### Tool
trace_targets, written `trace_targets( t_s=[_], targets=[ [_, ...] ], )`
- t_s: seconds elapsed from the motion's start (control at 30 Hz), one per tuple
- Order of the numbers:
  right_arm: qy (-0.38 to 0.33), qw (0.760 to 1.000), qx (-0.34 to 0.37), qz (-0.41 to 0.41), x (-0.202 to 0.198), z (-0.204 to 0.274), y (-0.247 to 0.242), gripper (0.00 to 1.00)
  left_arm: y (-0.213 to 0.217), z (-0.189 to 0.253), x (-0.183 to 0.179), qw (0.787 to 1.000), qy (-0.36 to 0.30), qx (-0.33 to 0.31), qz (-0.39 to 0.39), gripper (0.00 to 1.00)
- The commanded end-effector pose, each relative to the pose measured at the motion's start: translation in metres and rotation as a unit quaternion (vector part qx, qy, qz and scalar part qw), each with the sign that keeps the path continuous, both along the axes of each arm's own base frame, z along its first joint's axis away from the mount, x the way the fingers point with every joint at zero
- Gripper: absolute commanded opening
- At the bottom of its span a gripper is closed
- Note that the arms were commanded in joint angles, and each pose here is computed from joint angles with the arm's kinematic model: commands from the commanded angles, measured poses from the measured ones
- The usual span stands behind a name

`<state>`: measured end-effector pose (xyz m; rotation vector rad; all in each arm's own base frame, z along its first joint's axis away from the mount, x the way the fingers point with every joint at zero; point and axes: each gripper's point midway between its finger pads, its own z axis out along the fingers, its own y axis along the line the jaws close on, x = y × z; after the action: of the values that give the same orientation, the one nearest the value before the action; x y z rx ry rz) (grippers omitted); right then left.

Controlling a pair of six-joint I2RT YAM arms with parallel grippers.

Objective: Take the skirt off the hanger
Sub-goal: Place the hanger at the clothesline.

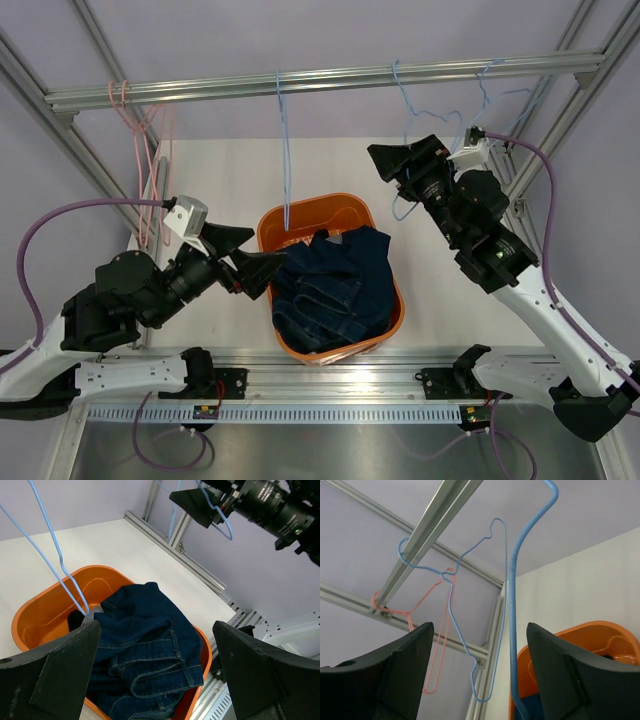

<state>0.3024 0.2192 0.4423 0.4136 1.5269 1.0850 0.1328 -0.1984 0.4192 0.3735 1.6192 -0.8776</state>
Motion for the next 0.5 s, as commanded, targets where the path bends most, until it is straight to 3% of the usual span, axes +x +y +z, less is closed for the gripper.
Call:
trace_targets(
  t_s=[0.0, 0.1, 0.27, 0.47],
  targets=[
    [0.008, 0.994, -0.092, -0.060, 0.000, -0.003, -0.027, 0.84, -0.005, 0.007, -0.003, 0.999, 0.011, -0.035, -0.008, 0.99],
    [-0.001, 0.988, -0.133, -0.079, -0.001, 0.000, -0.039, 0.99, -0.007, 0.000, -0.003, 0.999, 0.020, -0.033, -0.009, 0.99],
    [-0.040, 0.984, -0.164, -0.052, -0.006, 0.013, -0.033, 0.99, -0.009, -0.007, -0.003, 0.999, 0.031, -0.029, -0.007, 0.99],
    [-0.019, 0.992, -0.094, -0.087, -0.001, 0.007, -0.042, 1.00, -0.016, -0.007, -0.003, 0.999, 0.034, -0.032, -0.012, 0.99]
  ],
)
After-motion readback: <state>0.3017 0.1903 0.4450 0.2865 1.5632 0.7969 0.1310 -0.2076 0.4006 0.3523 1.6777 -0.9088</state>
